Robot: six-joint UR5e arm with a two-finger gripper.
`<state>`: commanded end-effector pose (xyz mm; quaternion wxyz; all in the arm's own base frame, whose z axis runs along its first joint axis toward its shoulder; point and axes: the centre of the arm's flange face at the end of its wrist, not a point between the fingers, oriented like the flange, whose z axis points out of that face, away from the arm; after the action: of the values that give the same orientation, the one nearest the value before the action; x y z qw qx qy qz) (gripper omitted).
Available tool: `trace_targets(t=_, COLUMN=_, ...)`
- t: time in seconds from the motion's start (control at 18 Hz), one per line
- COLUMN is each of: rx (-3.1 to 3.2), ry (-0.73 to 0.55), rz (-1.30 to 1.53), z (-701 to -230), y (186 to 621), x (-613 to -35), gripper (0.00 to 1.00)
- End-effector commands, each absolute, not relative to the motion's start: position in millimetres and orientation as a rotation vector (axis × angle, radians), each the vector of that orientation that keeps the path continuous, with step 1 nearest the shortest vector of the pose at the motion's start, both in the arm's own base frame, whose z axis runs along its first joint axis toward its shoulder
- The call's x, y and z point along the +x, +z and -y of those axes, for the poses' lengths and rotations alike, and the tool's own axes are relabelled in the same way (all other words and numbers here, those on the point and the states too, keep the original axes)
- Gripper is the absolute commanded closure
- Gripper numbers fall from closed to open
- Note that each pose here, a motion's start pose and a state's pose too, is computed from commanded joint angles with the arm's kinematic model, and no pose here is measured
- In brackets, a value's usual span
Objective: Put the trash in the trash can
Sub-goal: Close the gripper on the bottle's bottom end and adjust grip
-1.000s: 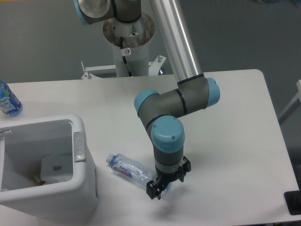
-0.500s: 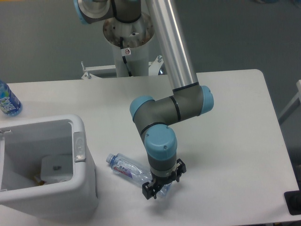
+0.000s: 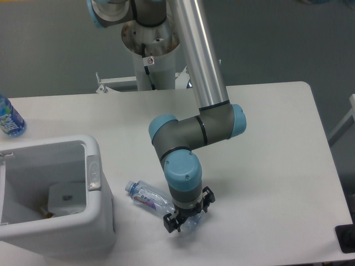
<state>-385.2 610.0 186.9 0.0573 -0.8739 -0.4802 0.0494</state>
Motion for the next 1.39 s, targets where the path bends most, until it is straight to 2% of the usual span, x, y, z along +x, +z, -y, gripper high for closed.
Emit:
trace_targets(t=0.33, rx=-2.669, ry=0.174, rz=1.462, z=-610.1, y=174.2, x=-385.1, gripper=0.07)
trace_targets(t=0.5, rx=-2.675, ry=0.176, rz=1.450, z=-613.6, y=174.2, x=-379.5, gripper=0.18)
trace_targets(t=1.06, rx=-2.670, ry=0.176, rz=1.442, z=-614.2, y=179.6, x=-378.4, gripper=0.33)
trace_targets(t=1.39, rx=-2.665, ry=0.179, rz=1.430, z=-614.0, y=187.2, x=-378.2, gripper=0.33)
